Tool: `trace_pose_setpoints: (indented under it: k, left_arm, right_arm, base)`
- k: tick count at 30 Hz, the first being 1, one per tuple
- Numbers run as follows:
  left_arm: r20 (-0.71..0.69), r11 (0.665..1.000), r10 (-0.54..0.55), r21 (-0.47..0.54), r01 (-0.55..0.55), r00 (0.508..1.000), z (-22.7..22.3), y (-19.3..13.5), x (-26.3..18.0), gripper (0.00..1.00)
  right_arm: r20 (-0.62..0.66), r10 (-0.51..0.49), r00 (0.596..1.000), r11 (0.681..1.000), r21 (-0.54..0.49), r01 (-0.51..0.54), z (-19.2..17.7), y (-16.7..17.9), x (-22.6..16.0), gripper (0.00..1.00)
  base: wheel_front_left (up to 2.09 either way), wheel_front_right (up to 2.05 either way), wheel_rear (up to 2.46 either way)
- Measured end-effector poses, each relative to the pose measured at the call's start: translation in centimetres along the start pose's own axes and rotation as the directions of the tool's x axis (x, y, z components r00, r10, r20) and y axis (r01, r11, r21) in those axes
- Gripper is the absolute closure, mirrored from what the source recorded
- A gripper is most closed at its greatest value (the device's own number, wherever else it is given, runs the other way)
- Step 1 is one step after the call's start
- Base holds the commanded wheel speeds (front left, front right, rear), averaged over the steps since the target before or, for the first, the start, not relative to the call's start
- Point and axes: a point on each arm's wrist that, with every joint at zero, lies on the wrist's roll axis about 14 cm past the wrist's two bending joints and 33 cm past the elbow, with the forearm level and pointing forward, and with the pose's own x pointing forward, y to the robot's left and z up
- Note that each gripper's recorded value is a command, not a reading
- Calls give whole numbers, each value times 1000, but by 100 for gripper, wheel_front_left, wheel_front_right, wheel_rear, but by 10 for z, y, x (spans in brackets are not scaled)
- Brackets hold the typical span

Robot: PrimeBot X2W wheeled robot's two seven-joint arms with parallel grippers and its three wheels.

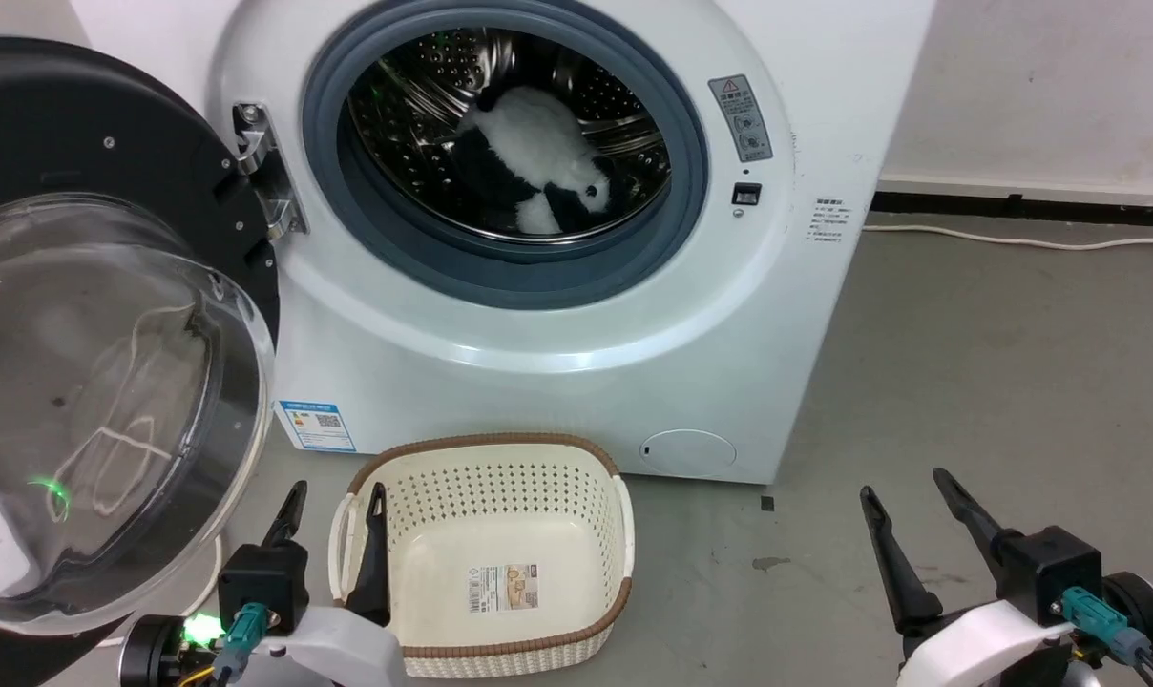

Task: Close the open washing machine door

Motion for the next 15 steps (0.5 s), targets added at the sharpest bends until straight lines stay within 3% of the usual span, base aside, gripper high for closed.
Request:
trace_pose_setpoints:
  k: [15]
  left_arm:
    - [27,997,82,-9,-82,996,3,26,-18,0]
  right_arm:
    - [43,102,994,995,7,-102,7,33,14,0]
  base:
    - [0,0,0]
